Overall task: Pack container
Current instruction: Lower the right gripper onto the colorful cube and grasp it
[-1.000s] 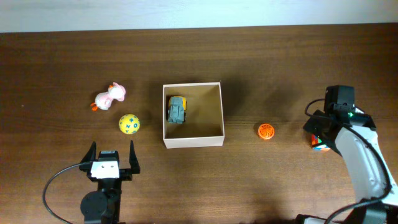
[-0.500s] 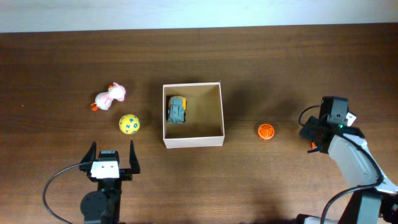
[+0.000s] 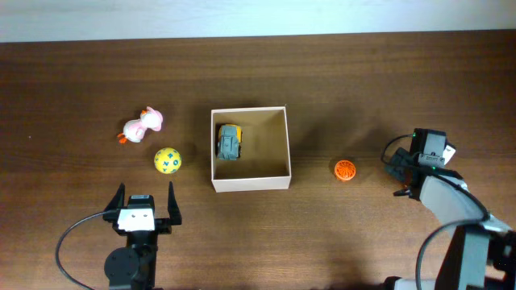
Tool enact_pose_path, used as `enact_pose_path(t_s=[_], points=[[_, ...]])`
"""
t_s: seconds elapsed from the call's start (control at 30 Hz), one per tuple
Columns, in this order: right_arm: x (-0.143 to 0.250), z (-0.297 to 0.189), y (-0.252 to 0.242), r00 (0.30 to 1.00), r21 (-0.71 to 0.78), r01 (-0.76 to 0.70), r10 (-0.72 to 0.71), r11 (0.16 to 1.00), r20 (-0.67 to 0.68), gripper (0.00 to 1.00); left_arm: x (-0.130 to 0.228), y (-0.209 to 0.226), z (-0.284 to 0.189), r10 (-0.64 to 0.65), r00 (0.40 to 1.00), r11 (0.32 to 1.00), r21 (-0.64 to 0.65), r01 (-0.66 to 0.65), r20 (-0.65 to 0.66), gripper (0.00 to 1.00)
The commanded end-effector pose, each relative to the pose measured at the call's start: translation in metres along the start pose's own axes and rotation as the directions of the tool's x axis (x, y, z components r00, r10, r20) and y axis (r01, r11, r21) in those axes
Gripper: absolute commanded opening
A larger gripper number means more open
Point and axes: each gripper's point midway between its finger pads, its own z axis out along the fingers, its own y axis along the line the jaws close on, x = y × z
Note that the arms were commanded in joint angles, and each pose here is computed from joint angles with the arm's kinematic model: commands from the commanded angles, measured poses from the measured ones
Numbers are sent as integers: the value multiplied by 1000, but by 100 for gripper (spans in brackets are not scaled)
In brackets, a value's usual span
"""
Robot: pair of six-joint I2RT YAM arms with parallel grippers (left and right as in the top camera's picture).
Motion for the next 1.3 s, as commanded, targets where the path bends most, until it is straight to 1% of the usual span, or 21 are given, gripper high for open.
enact_pose_path(t_s=[0.0, 0.13, 0.3, 0.5, 0.6, 0.7, 0.9, 1.0, 1.13, 1.27], points=[[16, 16, 2, 998, -12, 7, -8, 1000, -58, 99, 1, 0, 0, 16, 1000, 1000, 3, -16, 1, 99], [26, 25, 16, 995, -78, 5, -13, 997, -103, 99, 1, 0, 0, 16, 1000, 1000, 3, -16, 1, 99], [29, 21, 38, 990, -191, -8, -19, 982, -136, 99, 1, 0, 0, 16, 1000, 1000, 3, -16, 1, 99], [35, 12, 62, 981, -326, -29, -35, 945, -189, 99, 1, 0, 0, 16, 1000, 1000, 3, -16, 1, 99], [43, 5, 76, 972, -410, -29, -70, 911, -224, 99, 1, 0, 0, 16, 1000, 1000, 3, -16, 1, 99], [51, 0, 80, 963, -449, -16, -108, 893, -248, 99, 1, 0, 0, 16, 1000, 1000, 3, -16, 1, 99], [69, -2, 72, 937, -448, 66, -210, 892, -280, 99, 1, 0, 0, 16, 1000, 1000, 3, -16, 1, 99], [74, 1, 60, 927, -402, 109, -239, 909, -288, 99, 1, 0, 0, 16, 1000, 1000, 3, -16, 1, 99], [70, 3, 49, 926, -335, 128, -233, 934, -296, 99, 1, 0, 0, 16, 1000, 1000, 3, -16, 1, 99], [50, 1, 34, 934, -220, 144, -206, 965, -292, 99, 1, 0, 0, 16, 1000, 1000, 3, -16, 1, 99]])
